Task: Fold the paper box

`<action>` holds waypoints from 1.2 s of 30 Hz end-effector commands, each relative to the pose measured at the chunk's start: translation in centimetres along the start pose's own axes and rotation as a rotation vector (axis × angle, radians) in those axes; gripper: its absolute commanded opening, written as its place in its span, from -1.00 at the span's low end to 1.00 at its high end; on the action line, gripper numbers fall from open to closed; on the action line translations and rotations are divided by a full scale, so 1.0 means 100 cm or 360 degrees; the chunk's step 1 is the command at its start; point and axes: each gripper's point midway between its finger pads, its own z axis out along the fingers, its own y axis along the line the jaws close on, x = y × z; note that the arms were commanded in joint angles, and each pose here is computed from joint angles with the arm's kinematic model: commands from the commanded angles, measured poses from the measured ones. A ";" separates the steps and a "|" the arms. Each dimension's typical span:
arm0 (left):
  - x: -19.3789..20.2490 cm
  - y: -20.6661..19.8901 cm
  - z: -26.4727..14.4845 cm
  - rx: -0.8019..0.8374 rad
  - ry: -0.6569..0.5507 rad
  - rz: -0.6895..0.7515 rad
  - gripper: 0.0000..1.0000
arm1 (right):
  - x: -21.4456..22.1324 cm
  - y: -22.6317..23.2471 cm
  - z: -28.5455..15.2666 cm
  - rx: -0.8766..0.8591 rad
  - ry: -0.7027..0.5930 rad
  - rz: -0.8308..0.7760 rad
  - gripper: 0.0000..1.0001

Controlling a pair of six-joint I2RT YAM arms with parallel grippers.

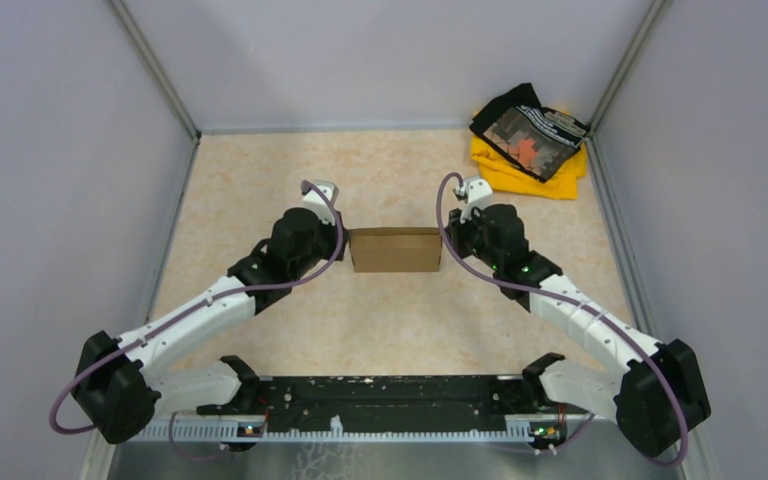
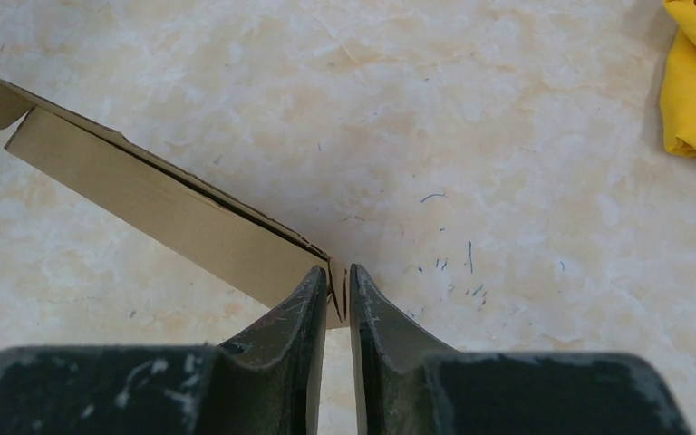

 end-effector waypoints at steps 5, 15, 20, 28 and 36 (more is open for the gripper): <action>-0.009 -0.010 0.001 0.0056 -0.0033 0.0009 -0.44 | -0.030 0.008 0.000 -0.0049 -0.0121 -0.0020 -0.75; -0.006 -0.010 0.003 0.0052 -0.0018 0.0023 -0.45 | -0.029 0.010 0.000 -0.0062 -0.0118 -0.0015 -0.76; -0.002 -0.010 0.007 0.0043 0.0008 0.0038 -0.47 | -0.029 0.010 0.000 -0.0066 -0.0119 -0.0015 -0.77; -0.002 -0.010 0.008 0.0034 0.0006 0.0041 -0.47 | -0.028 0.011 0.000 -0.0075 -0.0114 -0.0014 -0.76; -0.006 -0.009 0.008 0.0021 -0.0012 0.0044 -0.44 | -0.028 0.012 0.000 -0.0081 -0.0115 -0.0012 -0.76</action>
